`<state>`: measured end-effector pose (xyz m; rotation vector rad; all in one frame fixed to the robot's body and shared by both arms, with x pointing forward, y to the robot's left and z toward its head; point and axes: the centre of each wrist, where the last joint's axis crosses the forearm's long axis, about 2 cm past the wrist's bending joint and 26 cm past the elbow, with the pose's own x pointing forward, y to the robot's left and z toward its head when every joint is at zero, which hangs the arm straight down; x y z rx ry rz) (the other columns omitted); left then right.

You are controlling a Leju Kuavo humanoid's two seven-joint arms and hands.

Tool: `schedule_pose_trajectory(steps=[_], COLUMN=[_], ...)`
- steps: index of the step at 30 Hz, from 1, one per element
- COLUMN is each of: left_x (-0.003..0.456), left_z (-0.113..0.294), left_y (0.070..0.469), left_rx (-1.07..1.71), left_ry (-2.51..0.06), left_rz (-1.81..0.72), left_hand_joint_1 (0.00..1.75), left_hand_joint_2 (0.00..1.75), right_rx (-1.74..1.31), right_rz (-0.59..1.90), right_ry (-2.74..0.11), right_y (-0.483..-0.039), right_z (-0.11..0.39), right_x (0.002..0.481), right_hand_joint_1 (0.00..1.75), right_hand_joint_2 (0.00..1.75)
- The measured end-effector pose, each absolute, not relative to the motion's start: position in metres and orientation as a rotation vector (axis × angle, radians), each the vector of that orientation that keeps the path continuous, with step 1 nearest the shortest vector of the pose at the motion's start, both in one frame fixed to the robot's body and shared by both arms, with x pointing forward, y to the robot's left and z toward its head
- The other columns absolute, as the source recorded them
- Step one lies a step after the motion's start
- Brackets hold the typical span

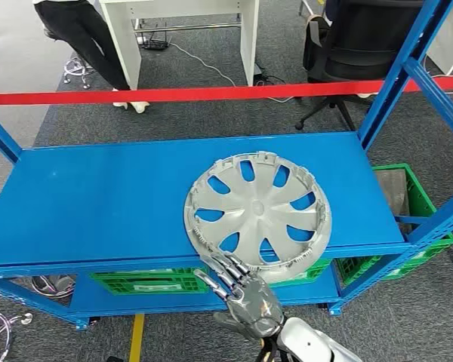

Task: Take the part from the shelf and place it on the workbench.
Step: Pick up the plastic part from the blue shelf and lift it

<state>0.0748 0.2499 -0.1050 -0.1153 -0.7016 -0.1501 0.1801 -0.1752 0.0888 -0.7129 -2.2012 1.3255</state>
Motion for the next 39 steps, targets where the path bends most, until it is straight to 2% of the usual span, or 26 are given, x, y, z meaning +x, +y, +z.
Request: schedule_pose_trajectory(steps=[24, 39], left_x=[0.075, 0.075], left_z=[-0.105, -0.105], left_y=[0.249, 0.250], left_rx=[-0.121, -0.120], left_ry=[-0.704, -0.697], left_rz=[-0.185, -0.194], left_hand_joint_1=[0.00, 0.00], left_hand_joint_2=[0.00, 0.00], right_rx=[-0.819, -0.879], right_rz=[1.469, 1.429], right_ry=[-1.985, -1.945], right_y=[-0.183, -0.190], right_z=[0.069, 0.071], right_x=[0.217, 0.227], right_hand_joint_1=[0.00, 0.00], right_hand_joint_2=[1.75, 1.75])
